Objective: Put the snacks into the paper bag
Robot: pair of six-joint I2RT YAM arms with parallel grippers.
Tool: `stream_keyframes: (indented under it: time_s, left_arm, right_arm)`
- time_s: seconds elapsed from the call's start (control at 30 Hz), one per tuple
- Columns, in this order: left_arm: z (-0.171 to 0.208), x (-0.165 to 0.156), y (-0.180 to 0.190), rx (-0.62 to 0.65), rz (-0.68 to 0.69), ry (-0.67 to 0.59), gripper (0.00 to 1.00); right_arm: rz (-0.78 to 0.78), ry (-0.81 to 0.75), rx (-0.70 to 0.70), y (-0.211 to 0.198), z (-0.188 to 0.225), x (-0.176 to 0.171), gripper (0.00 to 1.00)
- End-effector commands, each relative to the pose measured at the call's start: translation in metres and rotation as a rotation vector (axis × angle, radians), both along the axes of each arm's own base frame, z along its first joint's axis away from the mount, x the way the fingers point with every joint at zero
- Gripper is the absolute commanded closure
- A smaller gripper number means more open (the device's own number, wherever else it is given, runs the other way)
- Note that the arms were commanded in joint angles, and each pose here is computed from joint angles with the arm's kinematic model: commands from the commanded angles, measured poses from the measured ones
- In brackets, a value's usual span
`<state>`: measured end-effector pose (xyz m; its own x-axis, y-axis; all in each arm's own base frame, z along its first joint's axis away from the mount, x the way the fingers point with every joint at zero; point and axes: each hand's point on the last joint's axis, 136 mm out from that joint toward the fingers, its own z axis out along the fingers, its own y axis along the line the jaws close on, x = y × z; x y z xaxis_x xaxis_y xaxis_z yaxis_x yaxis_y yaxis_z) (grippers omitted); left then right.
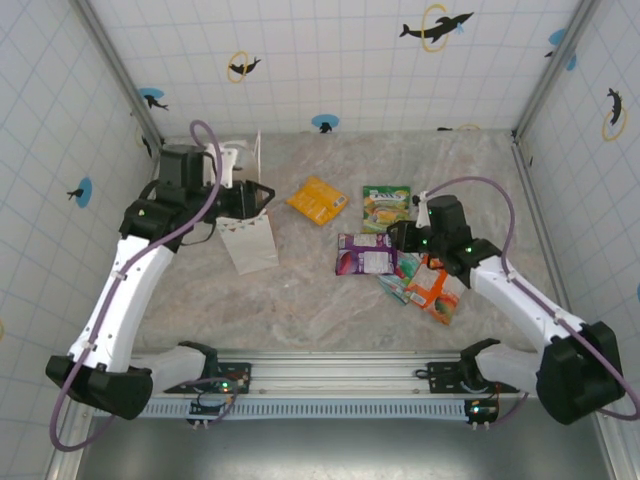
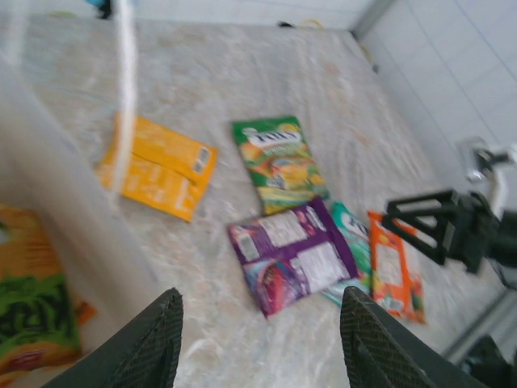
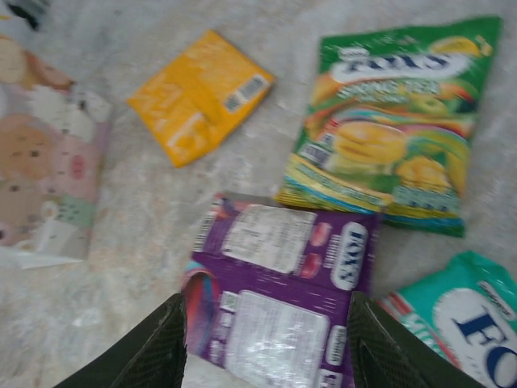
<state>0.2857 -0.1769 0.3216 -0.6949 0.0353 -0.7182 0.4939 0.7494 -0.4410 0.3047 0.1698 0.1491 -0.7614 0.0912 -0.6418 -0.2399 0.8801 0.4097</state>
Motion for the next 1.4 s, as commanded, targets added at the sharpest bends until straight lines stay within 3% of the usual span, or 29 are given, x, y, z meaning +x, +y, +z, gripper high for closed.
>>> stream_keyframes:
  time_s: [0.0, 0.27, 0.83, 1.1, 1.37]
  left_arm:
    - [0.017, -0.015, -0.021, -0.091, -0.177, -0.082, 0.46]
    - [0.003, -0.022, -0.03, -0.131, -0.246, -0.026, 0.49]
    - [0.0, -0.016, -0.03, -0.124, -0.239, -0.022, 0.5]
    - [0.005, -0.016, -0.033, -0.139, -0.251, -0.033, 0.52]
    - [0.01, -0.014, -0.035, -0.152, -0.258, -0.065, 0.52]
  right_arm:
    - [-0.016, 0.117, 0.006, -0.006, -0.011, 0.002, 0.45]
    - [0.073, 0.304, 0.065, -0.004, -0.054, 0.0, 0.43]
    - [0.202, 0.362, 0.179, 0.021, -0.1, 0.013, 0.42]
    - [0.23, 0.392, 0.209, 0.027, -0.115, 0.011, 0.65]
    - [0.3, 0.281, 0.198, 0.029, -0.092, 0.012, 0.88]
